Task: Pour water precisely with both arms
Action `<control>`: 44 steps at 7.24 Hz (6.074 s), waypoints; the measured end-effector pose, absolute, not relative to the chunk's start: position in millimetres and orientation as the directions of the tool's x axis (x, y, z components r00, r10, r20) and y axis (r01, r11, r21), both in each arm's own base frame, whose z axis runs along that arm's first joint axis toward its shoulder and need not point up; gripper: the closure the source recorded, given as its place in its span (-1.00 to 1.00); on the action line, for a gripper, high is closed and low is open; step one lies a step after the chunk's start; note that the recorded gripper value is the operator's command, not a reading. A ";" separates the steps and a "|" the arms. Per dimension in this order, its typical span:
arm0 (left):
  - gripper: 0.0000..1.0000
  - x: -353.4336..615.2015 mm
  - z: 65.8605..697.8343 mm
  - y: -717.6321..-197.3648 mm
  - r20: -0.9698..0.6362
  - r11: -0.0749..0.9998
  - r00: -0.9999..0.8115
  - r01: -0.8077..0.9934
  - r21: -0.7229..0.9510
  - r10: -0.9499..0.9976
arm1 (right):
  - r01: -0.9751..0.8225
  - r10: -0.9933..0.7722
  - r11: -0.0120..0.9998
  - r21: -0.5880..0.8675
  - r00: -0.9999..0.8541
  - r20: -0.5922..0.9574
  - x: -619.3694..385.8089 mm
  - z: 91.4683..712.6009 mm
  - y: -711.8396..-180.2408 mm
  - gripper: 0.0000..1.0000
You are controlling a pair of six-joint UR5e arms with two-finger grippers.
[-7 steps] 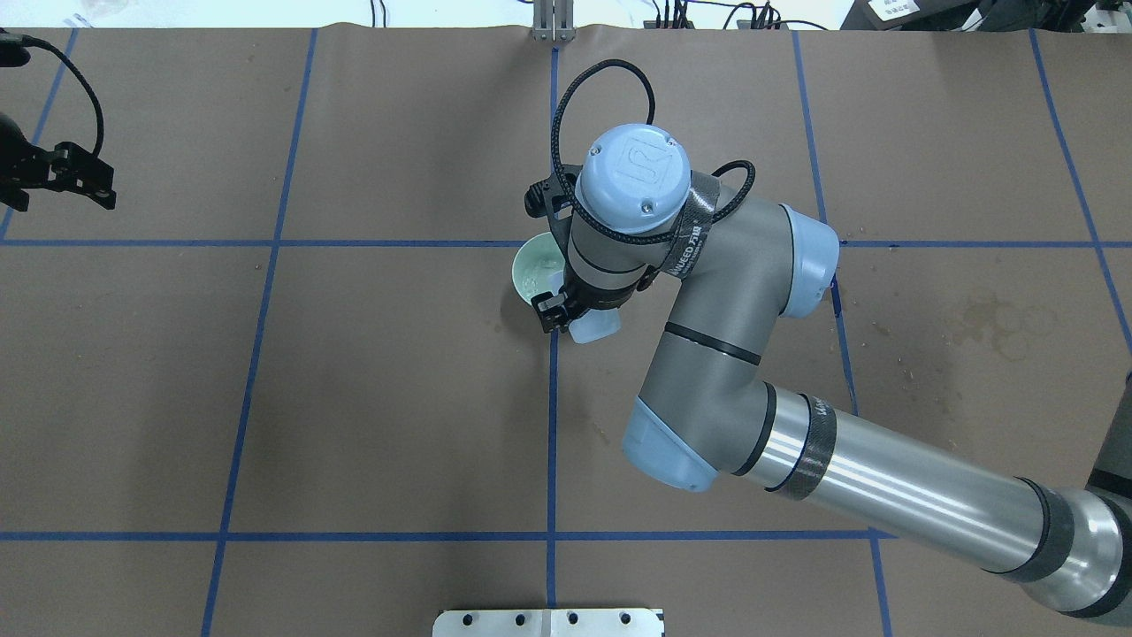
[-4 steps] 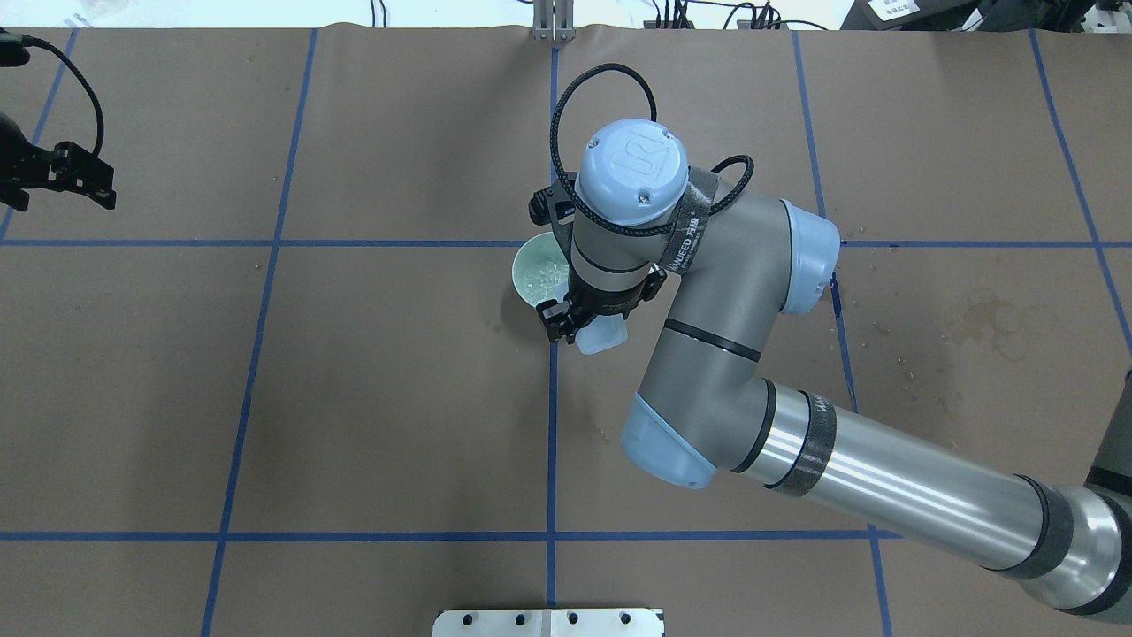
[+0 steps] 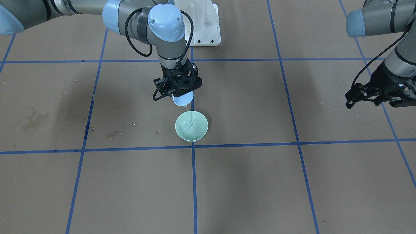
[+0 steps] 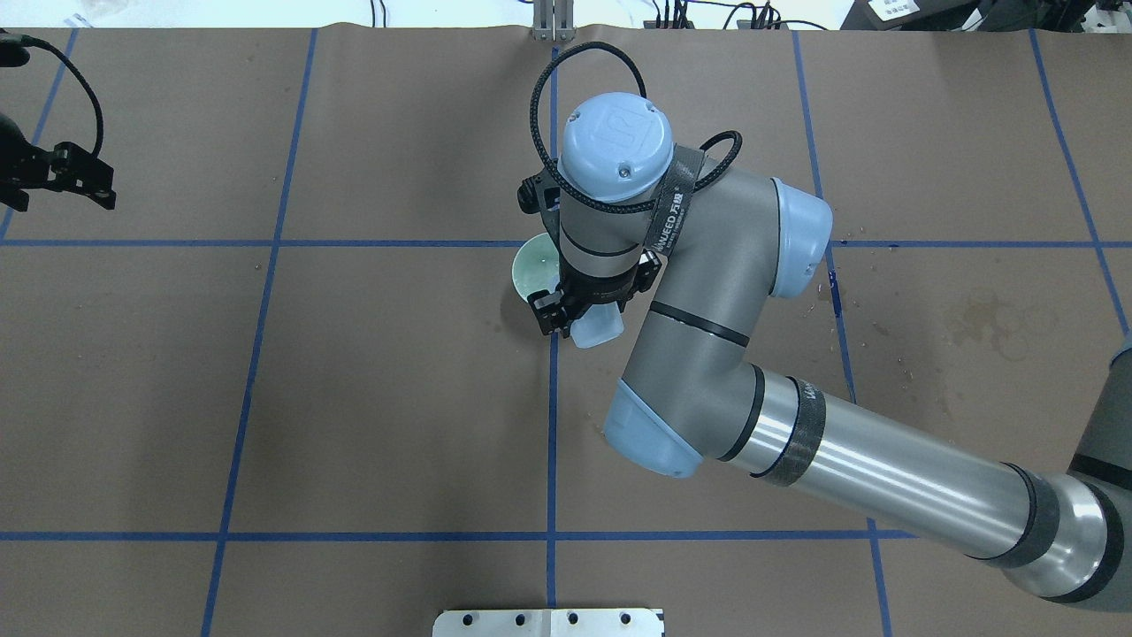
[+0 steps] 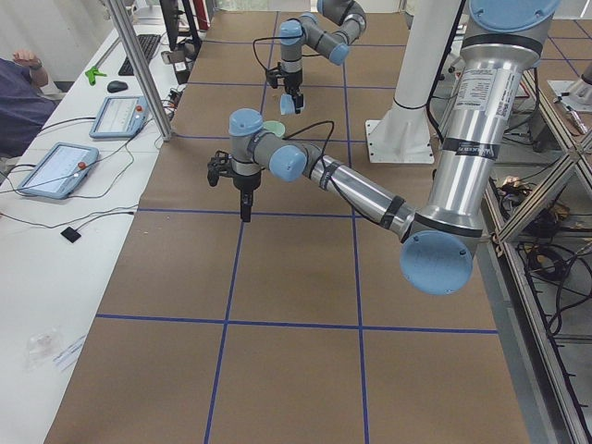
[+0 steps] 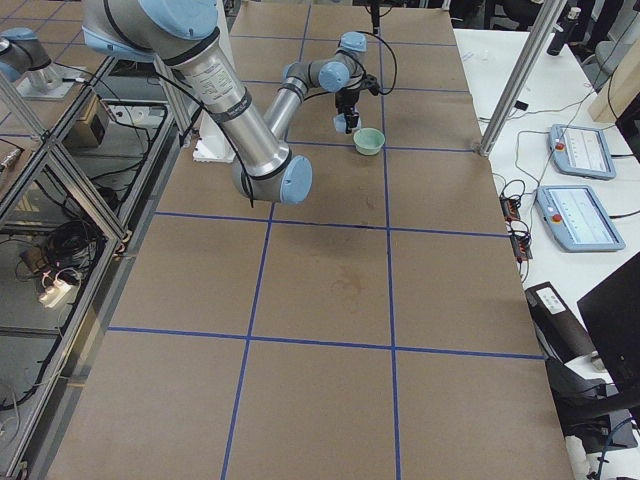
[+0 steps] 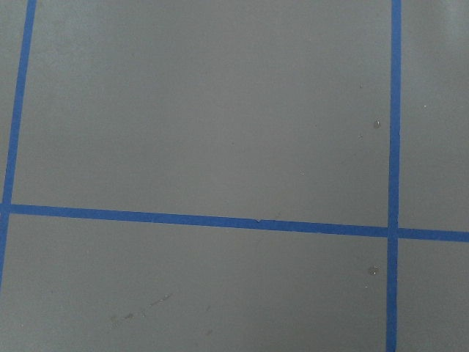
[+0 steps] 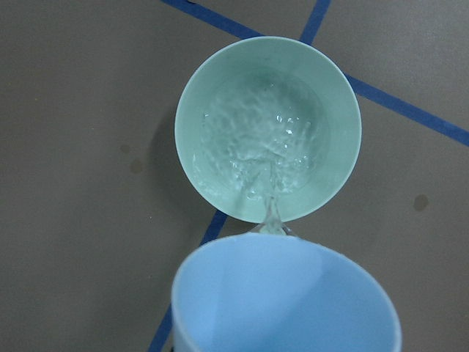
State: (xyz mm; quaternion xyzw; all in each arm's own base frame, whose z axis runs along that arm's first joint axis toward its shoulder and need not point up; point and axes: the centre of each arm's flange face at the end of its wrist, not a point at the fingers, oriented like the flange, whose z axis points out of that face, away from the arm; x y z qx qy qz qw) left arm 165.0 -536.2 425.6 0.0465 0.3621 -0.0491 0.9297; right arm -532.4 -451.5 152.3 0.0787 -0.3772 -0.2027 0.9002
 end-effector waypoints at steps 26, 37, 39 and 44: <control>-1.00 162.9 414.8 -534.5 -0.664 0.985 0.745 0.154 0.082 -0.061 | -0.740 0.508 0.328 0.588 0.662 0.550 -191.3 609.7 -419.7 1.00; -1.00 165.4 416.2 -534.8 -0.657 0.985 0.752 0.149 0.087 -0.055 | -0.688 0.440 0.329 0.647 0.718 0.540 -264.6 669.8 -368.0 1.00; -1.00 165.5 415.6 -534.9 -0.658 0.985 0.751 0.149 0.088 -0.055 | -0.688 0.451 0.327 0.648 0.716 0.532 -261.6 681.1 -366.6 1.00; -1.00 165.9 416.0 -535.0 -0.658 0.985 0.752 0.148 0.089 -0.053 | -0.693 0.457 0.326 0.643 0.711 0.534 -265.3 694.2 -361.1 0.86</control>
